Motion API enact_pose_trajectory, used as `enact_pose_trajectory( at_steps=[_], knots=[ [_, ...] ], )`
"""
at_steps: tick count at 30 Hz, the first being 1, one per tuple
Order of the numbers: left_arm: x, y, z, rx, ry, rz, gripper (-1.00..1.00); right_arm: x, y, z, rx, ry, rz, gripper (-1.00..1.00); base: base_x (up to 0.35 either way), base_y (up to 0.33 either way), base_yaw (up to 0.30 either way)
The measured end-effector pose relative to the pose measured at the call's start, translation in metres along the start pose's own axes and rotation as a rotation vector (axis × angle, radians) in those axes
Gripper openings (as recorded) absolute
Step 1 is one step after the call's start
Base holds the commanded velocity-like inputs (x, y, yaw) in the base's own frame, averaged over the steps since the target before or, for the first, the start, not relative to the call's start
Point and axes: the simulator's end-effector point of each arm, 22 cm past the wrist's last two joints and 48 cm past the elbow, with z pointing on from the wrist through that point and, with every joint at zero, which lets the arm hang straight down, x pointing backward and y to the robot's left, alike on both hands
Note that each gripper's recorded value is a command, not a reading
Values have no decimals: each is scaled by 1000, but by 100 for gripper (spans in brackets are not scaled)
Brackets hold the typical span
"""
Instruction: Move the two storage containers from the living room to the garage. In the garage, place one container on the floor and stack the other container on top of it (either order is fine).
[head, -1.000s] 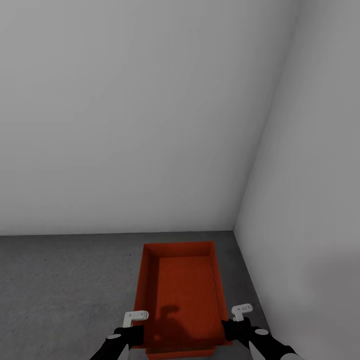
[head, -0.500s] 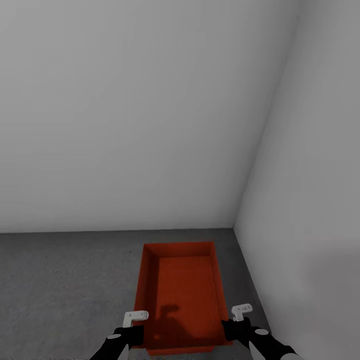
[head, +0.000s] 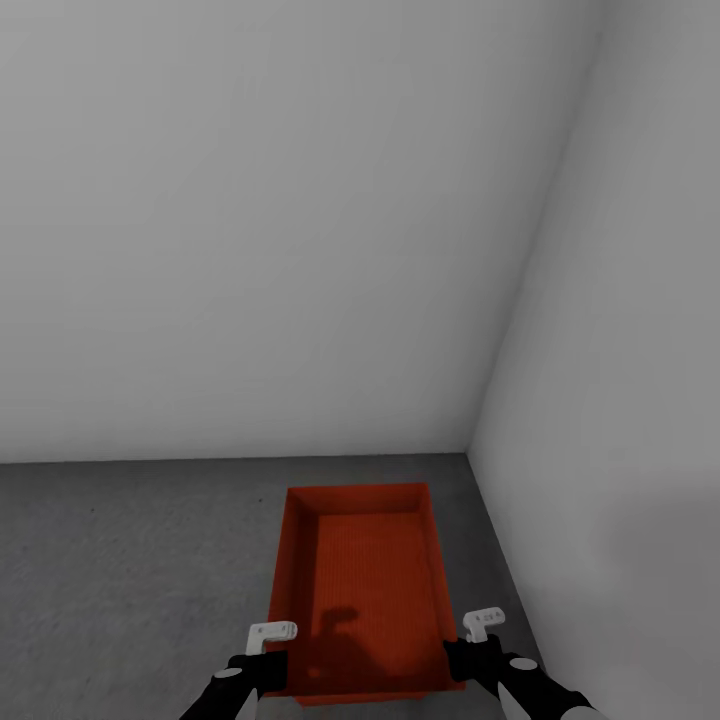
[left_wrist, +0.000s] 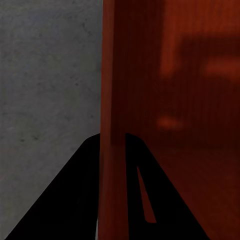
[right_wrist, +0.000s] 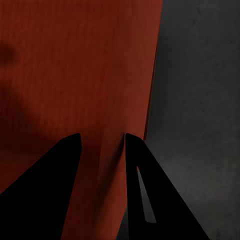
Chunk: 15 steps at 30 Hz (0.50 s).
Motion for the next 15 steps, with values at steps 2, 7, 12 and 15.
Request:
enact_pose_trajectory(
  at_steps=[2, 7, 12, 15],
  knots=[
    [0, 0, 0, 0, 0, 0, -100, 0, 0, 0, 0, 0, 0, -100, 0, 0, 0],
    [0, 0, 0, 0, 0, 0, -100, 0, 0, 0, 0, 0, 1, -100, 0, 0, 0],
    [0, 0, 0, 0, 1, 0, -100, 0, 0, 0, 0, 0, 1, -100, 0, 0, 0],
    [0, 0, 0, 0, 1, 0, -100, 0, 0, 0, 0, 1, 1, -100, 0, 0, 0]
  ],
)
